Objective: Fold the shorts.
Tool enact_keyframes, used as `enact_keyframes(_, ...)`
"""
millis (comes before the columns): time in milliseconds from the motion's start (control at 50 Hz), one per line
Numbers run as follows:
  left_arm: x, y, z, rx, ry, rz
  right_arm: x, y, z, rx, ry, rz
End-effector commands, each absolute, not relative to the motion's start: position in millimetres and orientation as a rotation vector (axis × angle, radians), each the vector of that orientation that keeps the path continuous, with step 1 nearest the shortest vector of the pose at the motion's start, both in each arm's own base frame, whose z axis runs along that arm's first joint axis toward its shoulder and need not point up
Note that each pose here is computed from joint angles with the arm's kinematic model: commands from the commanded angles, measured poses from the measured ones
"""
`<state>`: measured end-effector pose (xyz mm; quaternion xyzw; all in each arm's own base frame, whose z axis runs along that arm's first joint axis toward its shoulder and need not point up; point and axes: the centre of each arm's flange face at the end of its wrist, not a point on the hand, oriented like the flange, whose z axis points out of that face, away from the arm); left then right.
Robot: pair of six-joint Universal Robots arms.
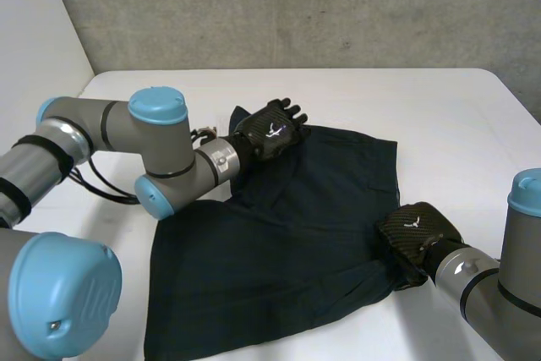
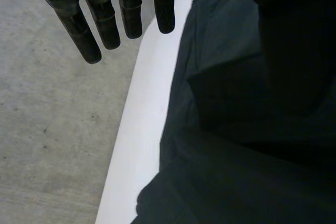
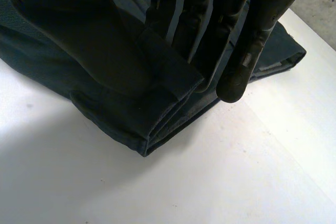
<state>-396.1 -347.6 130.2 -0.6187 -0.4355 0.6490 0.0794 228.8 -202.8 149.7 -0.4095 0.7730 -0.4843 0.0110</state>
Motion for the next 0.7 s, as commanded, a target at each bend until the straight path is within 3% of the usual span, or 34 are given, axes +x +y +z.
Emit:
enact_keyframes(20,-397.6,-350.9,119.2,-1.861,-1.312,1.915,228.7,-203.1,149.7,-1.277,2.411,-1.513)
enact_keyframes(400,-398.2,-348.8,101.3,-1.915,-1.336,1.841,228.8,-203.1,149.3,-1.279,2.410,-1.511)
enact_keyframes(700,-396.1,-365.5,121.2,-1.897,-1.399,2.005,228.8,-203.1,149.3,-1.280,2.410,-1.511)
